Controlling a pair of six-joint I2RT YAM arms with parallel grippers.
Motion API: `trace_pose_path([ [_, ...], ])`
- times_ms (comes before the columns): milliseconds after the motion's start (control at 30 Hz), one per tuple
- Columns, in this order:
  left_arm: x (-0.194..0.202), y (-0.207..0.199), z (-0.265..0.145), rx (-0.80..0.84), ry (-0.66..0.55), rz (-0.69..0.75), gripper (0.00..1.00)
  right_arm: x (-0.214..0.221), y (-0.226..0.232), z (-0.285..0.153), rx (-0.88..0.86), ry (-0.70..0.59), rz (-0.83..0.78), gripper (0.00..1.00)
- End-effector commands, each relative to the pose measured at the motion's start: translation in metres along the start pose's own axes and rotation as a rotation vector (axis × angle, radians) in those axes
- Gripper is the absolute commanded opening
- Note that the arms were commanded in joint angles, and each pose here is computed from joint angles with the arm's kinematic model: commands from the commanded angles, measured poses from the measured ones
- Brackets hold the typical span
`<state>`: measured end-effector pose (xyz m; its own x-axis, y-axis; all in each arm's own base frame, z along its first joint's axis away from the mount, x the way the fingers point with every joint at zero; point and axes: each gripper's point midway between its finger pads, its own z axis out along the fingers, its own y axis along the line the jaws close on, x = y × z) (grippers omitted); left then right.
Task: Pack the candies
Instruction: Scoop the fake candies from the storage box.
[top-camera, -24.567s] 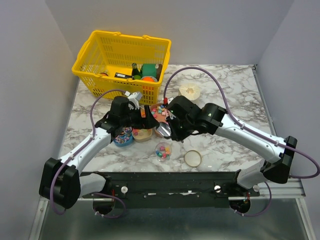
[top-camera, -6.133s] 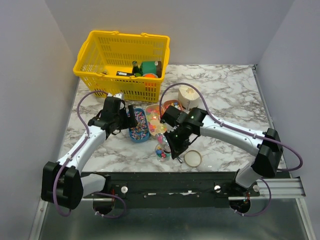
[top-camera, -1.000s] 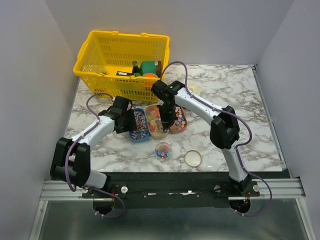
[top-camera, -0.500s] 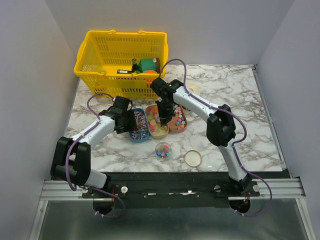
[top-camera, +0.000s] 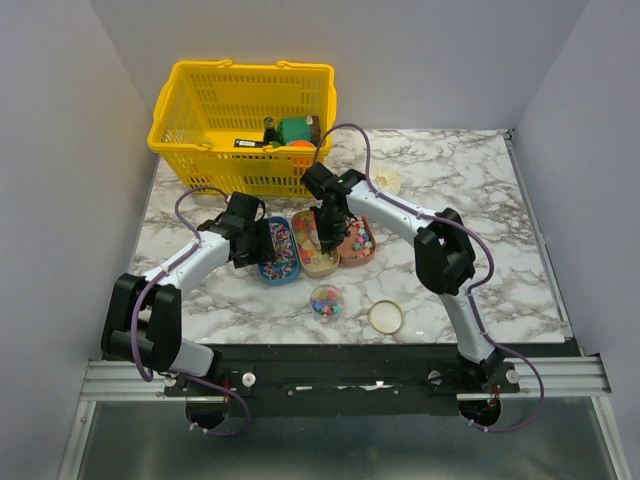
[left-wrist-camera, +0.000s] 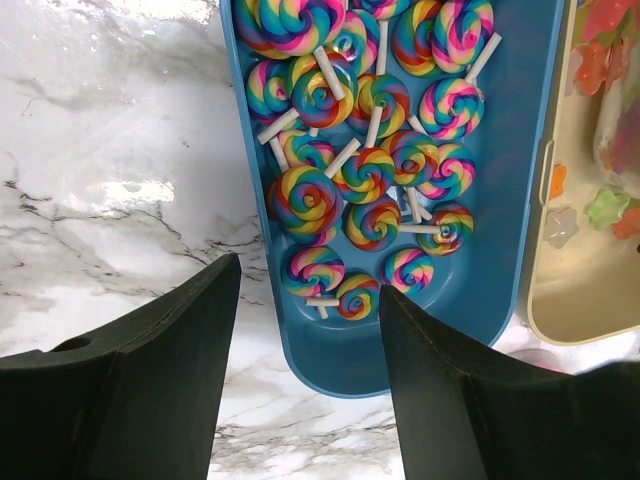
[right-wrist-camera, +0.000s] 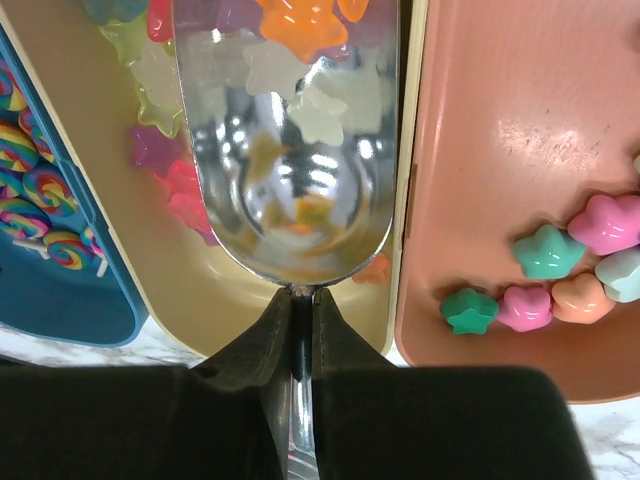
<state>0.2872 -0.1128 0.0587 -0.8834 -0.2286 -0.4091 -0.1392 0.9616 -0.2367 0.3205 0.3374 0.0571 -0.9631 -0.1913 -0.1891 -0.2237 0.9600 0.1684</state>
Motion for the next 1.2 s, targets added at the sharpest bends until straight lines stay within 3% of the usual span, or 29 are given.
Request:
trace_pose_path([
  [0,-0.001,-0.001,0.0,0.01,0.003,0.007,0.68,0.0,-0.02,-0.004,0.079,-0.034,-0.016,0.01],
  [867,-0.013,-0.005,-0.006,0.03,-0.042,0.014,0.68,0.02,-0.009,-0.029,0.017,-0.187,-0.196,0.01],
  [1167,-0.019,-0.01,-0.011,0.056,-0.075,0.017,0.68,0.02,-0.008,-0.055,0.019,-0.309,-0.218,0.01],
])
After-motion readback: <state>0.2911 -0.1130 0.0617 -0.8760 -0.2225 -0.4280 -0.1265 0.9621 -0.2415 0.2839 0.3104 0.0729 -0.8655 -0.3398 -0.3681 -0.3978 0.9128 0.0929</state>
